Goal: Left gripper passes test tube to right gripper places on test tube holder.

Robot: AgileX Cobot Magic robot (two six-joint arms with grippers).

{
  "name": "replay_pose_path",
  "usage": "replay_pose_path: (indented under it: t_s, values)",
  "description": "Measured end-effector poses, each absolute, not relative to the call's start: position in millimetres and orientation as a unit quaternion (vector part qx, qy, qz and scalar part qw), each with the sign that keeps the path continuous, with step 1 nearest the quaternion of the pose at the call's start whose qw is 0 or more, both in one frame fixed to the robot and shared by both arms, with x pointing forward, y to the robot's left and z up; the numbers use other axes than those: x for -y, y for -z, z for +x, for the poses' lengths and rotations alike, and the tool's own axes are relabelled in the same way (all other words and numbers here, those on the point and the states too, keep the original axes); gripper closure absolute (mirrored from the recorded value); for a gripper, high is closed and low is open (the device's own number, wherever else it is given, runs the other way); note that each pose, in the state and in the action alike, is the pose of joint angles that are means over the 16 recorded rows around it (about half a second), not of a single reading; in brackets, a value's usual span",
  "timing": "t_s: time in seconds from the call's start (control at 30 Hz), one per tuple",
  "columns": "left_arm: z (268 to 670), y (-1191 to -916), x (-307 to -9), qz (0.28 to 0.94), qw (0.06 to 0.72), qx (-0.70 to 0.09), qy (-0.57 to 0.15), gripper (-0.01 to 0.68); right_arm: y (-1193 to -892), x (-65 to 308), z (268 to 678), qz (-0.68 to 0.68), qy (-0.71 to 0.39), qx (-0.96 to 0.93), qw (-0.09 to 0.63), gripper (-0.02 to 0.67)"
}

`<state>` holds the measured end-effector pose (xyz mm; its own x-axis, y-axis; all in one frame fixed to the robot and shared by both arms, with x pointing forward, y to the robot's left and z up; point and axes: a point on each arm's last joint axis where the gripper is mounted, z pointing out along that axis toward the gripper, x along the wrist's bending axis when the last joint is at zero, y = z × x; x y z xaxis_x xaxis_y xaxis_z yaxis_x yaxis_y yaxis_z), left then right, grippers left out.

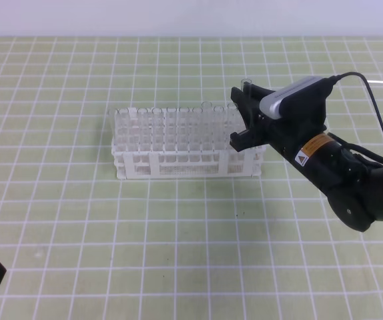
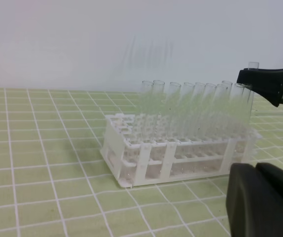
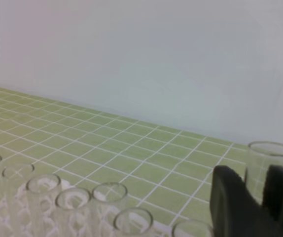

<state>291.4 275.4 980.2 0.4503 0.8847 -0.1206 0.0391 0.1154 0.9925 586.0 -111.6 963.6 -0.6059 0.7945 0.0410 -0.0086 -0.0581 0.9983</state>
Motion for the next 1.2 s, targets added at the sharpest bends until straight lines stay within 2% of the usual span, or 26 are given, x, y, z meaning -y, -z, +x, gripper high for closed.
replay_pose_path:
  t_s: [1.2]
  values:
    - [291.4, -980.1, -275.4, 0.574, 0.629, -0.403, -0.336, 0.675, -969.1, 114.3, 590.3, 0.346, -0.643, -0.61, 0.308, 0.552]
